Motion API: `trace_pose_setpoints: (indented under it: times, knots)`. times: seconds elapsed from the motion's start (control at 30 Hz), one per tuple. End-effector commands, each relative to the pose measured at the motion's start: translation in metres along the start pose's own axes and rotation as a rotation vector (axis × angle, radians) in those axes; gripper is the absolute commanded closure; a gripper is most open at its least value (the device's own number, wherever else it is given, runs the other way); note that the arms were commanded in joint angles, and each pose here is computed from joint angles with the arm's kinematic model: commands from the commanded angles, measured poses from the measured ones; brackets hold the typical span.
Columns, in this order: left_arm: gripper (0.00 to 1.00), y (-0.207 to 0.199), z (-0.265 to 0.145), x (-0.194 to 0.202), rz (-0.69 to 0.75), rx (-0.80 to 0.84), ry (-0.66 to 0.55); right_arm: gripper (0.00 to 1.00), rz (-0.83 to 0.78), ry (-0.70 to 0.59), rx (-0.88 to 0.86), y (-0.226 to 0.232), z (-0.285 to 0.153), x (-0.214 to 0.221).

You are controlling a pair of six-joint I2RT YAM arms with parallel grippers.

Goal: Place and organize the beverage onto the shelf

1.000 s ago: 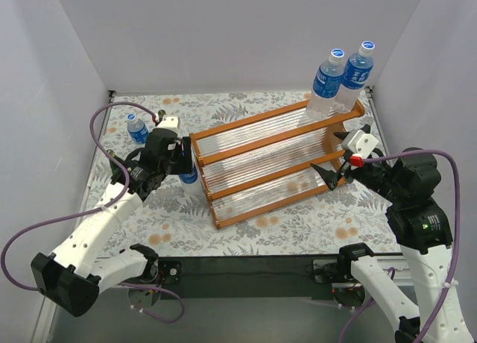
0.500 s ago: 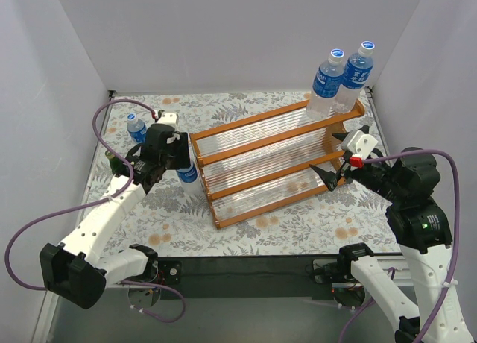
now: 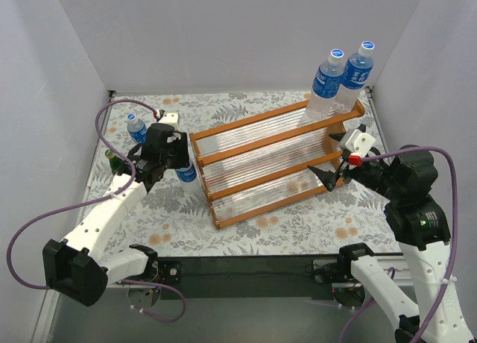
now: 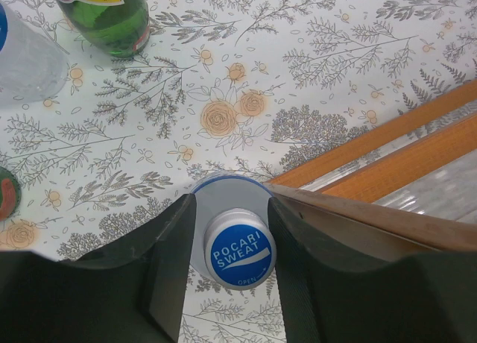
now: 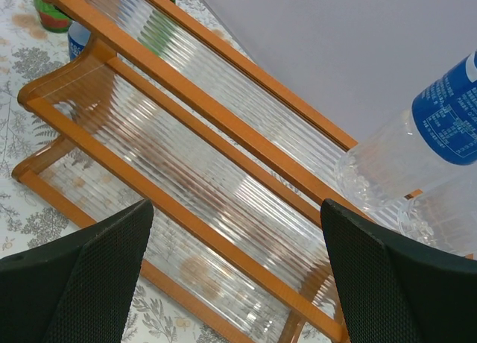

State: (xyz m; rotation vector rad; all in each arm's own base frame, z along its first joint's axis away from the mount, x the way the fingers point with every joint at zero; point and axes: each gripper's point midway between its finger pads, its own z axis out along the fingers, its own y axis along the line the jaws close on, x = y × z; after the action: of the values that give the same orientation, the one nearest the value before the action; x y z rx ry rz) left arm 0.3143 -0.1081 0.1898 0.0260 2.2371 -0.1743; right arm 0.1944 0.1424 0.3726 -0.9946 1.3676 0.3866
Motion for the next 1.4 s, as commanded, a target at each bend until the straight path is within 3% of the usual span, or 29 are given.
trace_pose_setpoints:
  times: [0.0, 0.07, 0.1, 0.2, 0.47, 0.63, 0.77, 0.9, 1.17, 1.37]
  knots:
    - [0.62, 0.005, 0.001, -0.002, 0.016, -0.011, -0.012, 0.02, 0.014, -0.014, -0.025, 0.003, 0.004, -0.001]
    - [0.72, 0.005, 0.0, -0.004, 0.017, -0.01, -0.015, 0.02, 0.016, -0.017, -0.037, 0.004, 0.005, -0.002]
    - [0.84, 0.005, -0.004, -0.006, 0.016, -0.011, -0.024, 0.02, 0.017, -0.02, -0.042, 0.004, 0.005, -0.003]
    - [0.99, 0.009, -0.017, -0.016, 0.007, -0.024, -0.057, 0.02, 0.019, -0.037, -0.092, 0.012, 0.007, -0.005]
    - [1.0, 0.01, -0.079, -0.038, -0.024, 0.026, -0.179, 0.02, 0.045, -0.119, -0.418, 0.055, 0.018, -0.012]
    - [1.0, 0.004, -0.111, -0.038, -0.011, 0.098, -0.214, 0.02, 0.026, -0.089, -0.47, 0.056, 0.039, -0.007]
    - [1.0, -0.01, -0.138, -0.039, 0.014, 0.208, -0.238, 0.02, -0.025, -0.044, -0.522, 0.073, 0.056, -0.003]
    - [1.0, -0.02, -0.161, -0.045, 0.044, 0.287, -0.273, 0.02, -0.192, -0.012, -0.616, 0.114, 0.072, -0.003]
    - [1.0, -0.042, -0.192, -0.047, 0.079, 0.44, -0.299, 0.03, -0.352, -0.093, -0.793, 0.179, 0.109, -0.047]
    - [1.0, -0.057, -0.222, -0.048, 0.086, 0.559, -0.337, 0.03, -0.352, -0.161, -0.784, 0.213, 0.13, -0.077]
